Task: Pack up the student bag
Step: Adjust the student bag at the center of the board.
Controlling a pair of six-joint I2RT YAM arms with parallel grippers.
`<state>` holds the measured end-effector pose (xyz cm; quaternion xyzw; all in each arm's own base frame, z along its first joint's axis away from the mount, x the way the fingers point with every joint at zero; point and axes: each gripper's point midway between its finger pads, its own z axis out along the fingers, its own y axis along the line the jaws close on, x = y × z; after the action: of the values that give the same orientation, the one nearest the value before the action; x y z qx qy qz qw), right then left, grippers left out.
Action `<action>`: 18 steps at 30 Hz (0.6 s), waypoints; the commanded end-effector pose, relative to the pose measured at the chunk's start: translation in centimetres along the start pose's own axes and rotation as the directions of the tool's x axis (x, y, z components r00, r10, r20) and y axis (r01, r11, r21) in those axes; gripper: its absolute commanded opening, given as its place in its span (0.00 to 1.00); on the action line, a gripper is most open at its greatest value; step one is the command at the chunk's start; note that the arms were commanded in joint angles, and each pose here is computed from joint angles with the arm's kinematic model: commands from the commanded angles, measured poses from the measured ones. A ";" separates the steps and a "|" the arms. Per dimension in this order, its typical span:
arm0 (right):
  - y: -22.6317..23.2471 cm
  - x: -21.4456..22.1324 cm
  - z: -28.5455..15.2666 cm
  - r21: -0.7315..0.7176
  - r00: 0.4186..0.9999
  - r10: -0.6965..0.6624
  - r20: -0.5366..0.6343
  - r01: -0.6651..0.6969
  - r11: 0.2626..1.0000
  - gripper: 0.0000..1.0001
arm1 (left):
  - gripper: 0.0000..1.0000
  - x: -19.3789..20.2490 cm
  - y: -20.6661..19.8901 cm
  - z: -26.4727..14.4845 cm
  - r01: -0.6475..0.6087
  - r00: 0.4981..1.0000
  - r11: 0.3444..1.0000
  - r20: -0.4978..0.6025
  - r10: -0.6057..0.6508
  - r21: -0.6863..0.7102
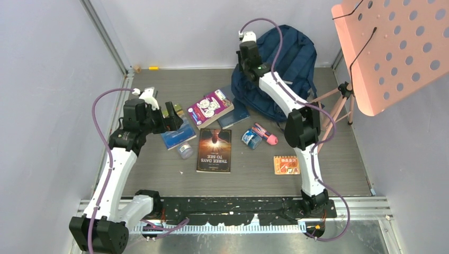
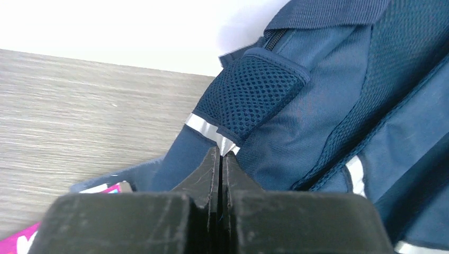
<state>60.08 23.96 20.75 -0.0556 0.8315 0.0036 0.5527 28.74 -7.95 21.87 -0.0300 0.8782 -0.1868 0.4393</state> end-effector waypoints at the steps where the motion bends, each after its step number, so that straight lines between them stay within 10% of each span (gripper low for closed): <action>1: 1.4 -15.3 -9.1 -0.196 0.927 0.116 0.356 -0.047 0.980 0.00 | 0.98 -1.4 -0.5 -0.5 -0.023 0.997 1.000 0.068 0.021 0.020; 18: 9.1 -18.9 -20.9 -0.507 0.874 0.066 0.481 0.216 0.834 0.00 | 0.98 -3.7 -2.4 -2.0 0.051 0.979 0.994 0.189 -0.070 0.101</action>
<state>52.51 30.44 33.52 -0.1862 0.7564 0.1607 0.6061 28.31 -8.01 23.36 -0.0348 0.8617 -0.1964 0.4666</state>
